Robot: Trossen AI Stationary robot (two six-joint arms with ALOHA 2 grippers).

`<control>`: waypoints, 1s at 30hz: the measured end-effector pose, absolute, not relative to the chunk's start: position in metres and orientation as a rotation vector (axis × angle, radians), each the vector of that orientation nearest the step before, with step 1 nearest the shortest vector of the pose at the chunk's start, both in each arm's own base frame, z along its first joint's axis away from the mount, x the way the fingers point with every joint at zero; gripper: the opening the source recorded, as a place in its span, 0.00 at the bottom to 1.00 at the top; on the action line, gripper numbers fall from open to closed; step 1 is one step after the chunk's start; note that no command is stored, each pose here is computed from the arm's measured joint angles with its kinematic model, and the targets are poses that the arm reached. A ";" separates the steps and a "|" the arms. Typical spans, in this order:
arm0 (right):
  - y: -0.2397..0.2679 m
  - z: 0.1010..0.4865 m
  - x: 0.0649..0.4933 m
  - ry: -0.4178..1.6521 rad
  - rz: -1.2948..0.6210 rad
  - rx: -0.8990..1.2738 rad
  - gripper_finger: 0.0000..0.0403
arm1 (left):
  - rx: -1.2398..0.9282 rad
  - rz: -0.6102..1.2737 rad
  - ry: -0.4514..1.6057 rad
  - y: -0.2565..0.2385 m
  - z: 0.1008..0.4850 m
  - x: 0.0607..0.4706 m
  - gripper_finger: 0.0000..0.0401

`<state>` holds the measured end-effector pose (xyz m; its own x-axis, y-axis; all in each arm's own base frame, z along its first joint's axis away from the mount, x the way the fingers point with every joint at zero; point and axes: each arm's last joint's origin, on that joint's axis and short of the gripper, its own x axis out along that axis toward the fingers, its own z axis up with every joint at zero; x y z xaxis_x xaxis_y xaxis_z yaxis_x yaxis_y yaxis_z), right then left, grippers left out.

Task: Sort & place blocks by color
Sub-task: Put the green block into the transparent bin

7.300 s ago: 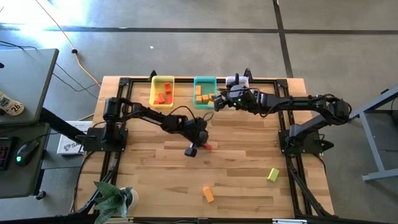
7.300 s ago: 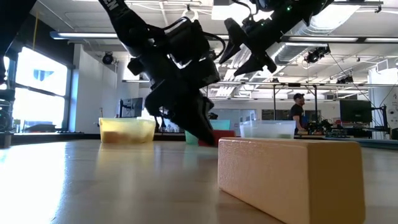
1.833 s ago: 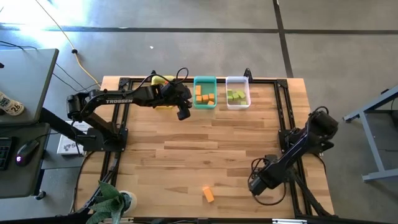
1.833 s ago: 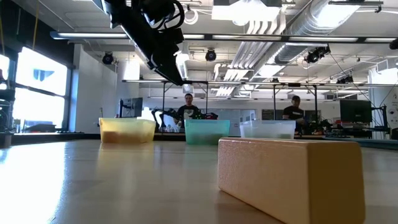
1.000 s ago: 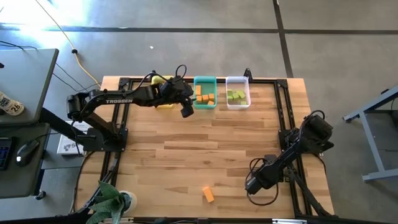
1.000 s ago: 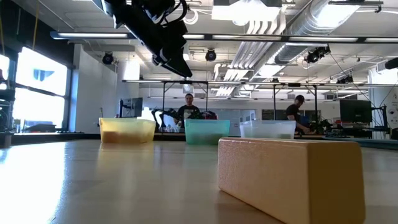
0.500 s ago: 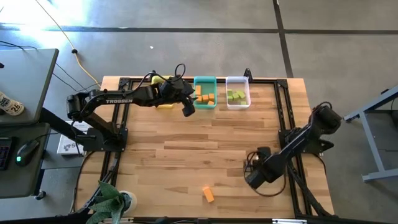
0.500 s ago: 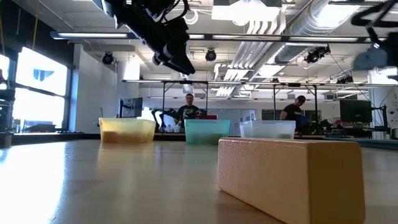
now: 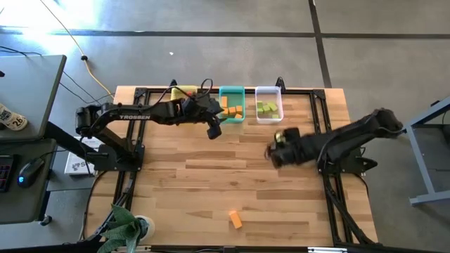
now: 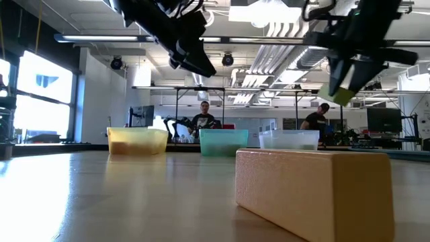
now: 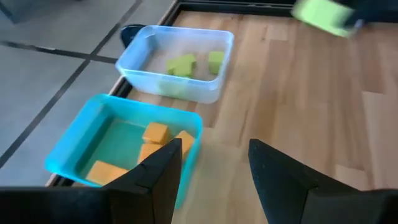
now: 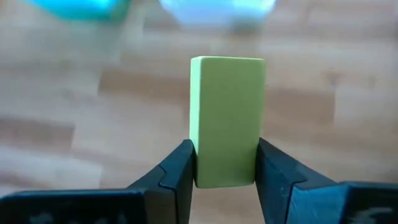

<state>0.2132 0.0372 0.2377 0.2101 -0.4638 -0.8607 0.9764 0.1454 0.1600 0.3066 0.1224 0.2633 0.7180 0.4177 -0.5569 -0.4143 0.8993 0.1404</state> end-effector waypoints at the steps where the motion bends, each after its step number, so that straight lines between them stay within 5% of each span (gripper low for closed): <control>1: 0.027 0.241 0.214 0.745 -1.197 0.839 0.28 | 0.009 0.450 0.617 0.119 0.263 0.308 0.43; 17: -0.132 0.246 0.245 0.582 -1.102 0.661 0.27 | -0.013 0.304 0.600 0.064 0.263 0.324 0.43; 25: -0.159 0.208 0.249 0.749 -1.104 0.722 0.28 | -0.001 0.265 0.601 0.050 0.263 0.326 0.43; 30: -0.158 0.202 0.252 0.785 -1.054 0.760 0.38 | 0.004 0.253 0.618 0.046 0.262 0.326 0.43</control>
<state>0.2520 -0.1584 0.2016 0.2896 -0.4481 -0.8458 0.9386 0.3060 0.1593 0.3259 0.0459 0.2617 0.7850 0.2360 -0.5727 -0.2335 0.9691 0.0793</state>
